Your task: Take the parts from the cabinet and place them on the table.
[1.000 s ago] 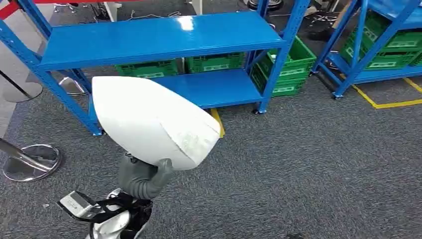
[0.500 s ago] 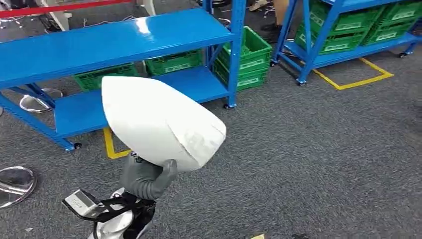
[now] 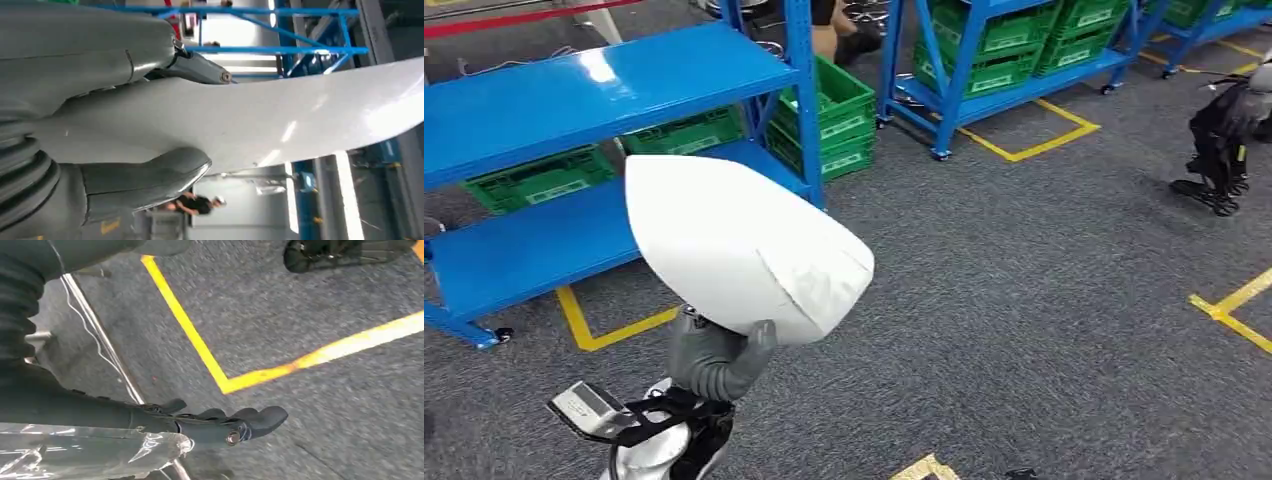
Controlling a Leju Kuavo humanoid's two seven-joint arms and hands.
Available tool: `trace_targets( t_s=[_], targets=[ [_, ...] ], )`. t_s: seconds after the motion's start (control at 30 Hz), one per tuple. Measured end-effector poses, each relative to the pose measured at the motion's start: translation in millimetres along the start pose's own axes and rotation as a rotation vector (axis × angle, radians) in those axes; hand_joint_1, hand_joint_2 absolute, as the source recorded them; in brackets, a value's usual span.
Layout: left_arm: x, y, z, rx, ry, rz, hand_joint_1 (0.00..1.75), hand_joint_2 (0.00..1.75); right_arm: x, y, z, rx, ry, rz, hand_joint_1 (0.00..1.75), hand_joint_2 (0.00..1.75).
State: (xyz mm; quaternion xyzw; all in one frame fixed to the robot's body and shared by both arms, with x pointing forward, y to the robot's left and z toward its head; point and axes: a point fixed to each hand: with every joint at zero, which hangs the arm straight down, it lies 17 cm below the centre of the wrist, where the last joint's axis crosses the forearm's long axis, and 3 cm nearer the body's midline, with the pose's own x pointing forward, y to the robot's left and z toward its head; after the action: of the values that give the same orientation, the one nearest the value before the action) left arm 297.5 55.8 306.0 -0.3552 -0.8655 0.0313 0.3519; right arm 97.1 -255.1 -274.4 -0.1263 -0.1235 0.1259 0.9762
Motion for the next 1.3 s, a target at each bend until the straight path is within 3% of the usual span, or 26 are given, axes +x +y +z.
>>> trace_targets(
  t_s=[1.3],
  targets=[
    [-5,0,1,0.001,0.011,0.004,1.75,1.75,4,-1,0,0.0,-0.002,-0.007,0.0,1.75]
  ],
)
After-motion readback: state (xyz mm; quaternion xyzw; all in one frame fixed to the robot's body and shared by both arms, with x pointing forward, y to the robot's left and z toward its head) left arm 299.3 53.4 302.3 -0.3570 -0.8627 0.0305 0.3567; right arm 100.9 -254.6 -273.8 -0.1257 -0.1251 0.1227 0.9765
